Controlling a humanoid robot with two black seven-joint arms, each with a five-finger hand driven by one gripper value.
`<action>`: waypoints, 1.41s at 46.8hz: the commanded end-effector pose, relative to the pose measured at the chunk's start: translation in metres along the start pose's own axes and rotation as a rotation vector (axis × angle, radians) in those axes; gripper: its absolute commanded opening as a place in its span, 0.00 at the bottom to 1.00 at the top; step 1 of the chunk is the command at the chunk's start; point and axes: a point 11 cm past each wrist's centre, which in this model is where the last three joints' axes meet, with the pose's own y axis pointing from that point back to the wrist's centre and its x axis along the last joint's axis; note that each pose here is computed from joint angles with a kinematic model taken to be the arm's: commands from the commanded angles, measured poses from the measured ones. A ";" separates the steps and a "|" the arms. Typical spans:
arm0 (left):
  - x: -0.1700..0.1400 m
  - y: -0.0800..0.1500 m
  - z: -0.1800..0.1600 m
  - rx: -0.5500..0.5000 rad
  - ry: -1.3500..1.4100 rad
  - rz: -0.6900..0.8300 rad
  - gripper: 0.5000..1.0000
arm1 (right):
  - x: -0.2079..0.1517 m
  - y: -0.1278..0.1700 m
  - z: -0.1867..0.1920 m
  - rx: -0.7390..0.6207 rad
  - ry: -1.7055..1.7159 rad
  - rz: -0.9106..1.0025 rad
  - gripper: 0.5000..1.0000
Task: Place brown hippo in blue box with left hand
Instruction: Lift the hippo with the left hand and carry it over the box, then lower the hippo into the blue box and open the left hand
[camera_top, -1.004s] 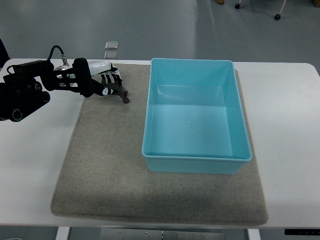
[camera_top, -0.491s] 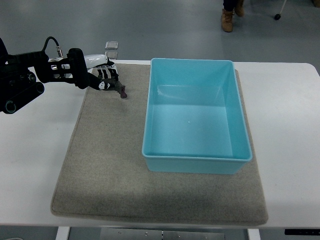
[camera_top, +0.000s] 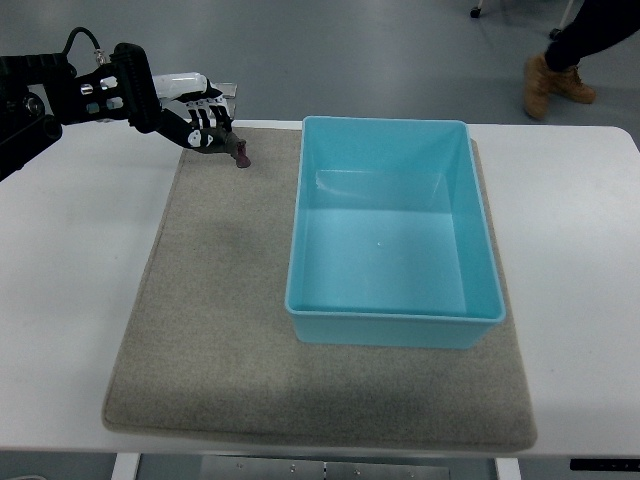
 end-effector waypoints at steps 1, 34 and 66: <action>0.014 0.002 0.014 -0.032 -0.013 0.009 0.00 | 0.000 0.000 0.000 0.000 0.000 0.000 0.87; -0.002 -0.049 0.144 -0.309 -0.034 -0.183 0.00 | 0.000 0.000 0.000 0.000 0.000 0.000 0.87; -0.058 -0.076 0.158 -0.353 -0.002 -0.231 0.03 | 0.000 0.000 0.000 0.000 0.000 0.000 0.87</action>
